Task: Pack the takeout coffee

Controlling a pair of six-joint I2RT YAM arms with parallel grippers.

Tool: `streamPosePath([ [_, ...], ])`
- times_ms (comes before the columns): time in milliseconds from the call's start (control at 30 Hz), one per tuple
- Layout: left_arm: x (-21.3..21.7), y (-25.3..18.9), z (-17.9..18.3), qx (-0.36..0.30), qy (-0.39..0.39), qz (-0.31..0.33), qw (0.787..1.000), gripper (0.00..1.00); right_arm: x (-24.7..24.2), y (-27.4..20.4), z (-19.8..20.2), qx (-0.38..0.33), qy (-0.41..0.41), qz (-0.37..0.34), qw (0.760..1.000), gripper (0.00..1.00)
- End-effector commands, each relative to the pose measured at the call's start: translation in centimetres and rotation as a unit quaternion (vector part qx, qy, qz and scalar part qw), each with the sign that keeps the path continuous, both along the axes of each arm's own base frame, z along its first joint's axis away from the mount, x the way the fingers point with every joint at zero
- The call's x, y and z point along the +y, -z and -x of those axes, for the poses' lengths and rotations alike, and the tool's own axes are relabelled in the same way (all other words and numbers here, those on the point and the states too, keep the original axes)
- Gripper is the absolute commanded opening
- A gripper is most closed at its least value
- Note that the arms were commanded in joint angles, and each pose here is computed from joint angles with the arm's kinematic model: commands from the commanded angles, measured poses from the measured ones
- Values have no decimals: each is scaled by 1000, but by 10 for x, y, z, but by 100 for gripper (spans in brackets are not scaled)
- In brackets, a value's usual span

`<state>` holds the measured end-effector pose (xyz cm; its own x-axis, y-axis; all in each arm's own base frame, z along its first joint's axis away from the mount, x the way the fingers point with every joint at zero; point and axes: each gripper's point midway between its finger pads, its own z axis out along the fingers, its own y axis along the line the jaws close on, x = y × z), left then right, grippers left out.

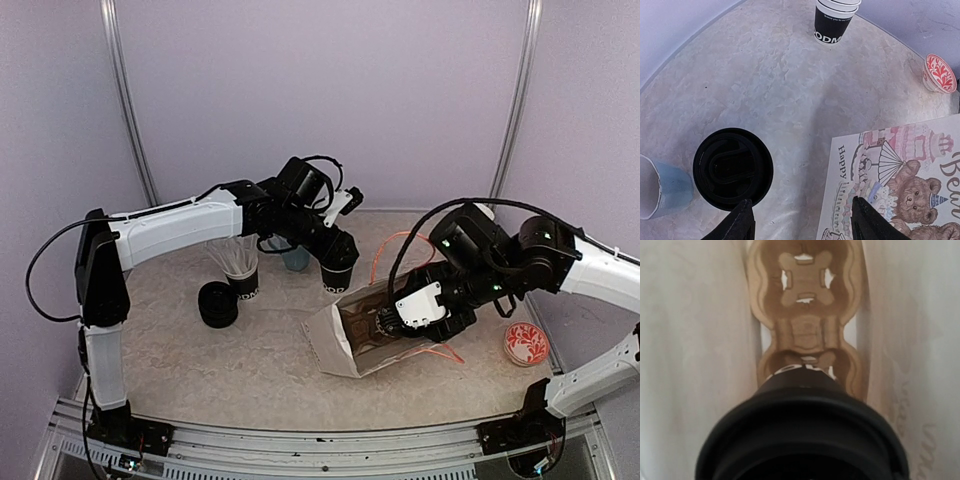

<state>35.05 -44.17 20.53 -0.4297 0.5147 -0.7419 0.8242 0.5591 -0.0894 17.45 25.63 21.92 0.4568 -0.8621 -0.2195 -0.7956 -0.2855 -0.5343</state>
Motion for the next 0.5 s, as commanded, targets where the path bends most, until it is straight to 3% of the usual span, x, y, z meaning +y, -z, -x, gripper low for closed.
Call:
streamPosePath([
  [0,-10,-8,-7,-1,8,28,1000,64,3,-4,5,-37,-19,-11,999,55],
  [467,-16,38,0,46,36,5,998,64,2,12,-4,-99,10,-17,995,54],
])
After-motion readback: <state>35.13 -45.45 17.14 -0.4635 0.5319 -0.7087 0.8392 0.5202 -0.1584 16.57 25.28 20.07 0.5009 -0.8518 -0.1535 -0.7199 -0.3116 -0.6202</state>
